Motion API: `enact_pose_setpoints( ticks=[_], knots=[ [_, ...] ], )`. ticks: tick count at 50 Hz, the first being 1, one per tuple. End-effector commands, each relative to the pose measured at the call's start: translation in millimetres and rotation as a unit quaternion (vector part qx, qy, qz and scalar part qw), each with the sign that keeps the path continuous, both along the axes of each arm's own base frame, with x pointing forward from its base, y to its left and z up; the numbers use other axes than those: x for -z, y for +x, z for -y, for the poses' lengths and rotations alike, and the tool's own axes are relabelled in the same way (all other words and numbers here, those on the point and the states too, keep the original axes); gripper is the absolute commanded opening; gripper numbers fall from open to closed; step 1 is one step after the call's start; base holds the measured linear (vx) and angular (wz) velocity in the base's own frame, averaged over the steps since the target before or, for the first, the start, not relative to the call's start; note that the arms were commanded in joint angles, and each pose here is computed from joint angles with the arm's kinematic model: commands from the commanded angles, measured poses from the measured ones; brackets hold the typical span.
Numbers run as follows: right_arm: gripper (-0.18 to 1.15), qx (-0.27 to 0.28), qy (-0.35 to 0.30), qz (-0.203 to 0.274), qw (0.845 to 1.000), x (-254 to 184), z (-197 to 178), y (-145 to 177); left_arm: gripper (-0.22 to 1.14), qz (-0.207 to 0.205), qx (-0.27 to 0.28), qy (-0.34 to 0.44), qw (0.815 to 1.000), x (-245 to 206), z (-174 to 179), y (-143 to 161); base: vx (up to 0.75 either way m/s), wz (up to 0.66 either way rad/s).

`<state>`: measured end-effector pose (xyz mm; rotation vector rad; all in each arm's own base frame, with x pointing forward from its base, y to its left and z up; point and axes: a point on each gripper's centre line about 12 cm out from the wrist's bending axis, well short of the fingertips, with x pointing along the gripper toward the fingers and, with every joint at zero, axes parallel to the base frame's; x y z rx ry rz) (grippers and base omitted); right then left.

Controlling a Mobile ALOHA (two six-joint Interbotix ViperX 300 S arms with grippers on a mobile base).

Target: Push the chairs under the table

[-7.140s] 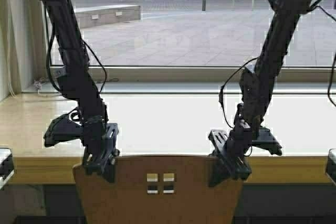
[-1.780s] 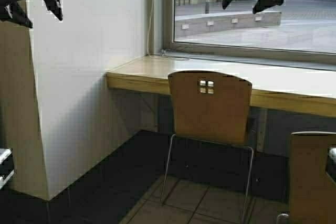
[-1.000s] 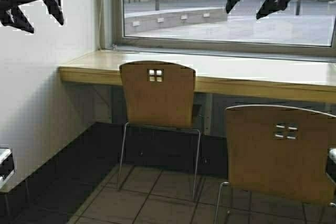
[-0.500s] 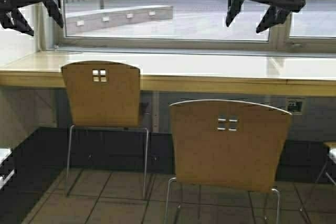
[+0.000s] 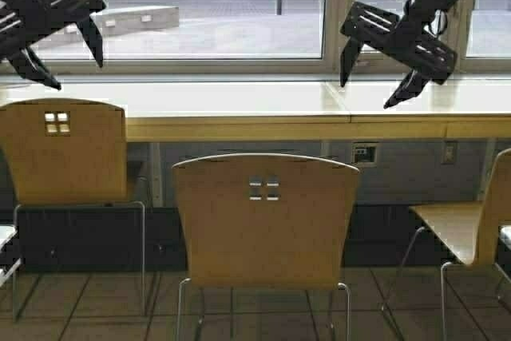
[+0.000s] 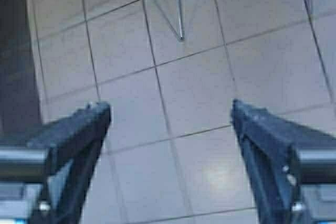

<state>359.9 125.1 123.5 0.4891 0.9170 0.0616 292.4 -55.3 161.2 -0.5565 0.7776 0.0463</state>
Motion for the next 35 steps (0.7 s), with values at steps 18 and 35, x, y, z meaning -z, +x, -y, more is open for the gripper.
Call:
enact_pose_setpoints(
  ticks=[18, 35],
  knots=[
    [1.0, 0.196, 0.146, -0.062, 0.968, 26, -5, 11, 0.93, -0.137, -0.137, -0.149, 0.97, 70, 47, 42, 0.15, -0.11],
    [1.0, 0.238, 0.183, -0.09, 0.95, 37, -13, 14, 0.93, -0.183, -0.263, -0.224, 0.921, 107, 59, 44, 0.22, -0.02]
  ],
)
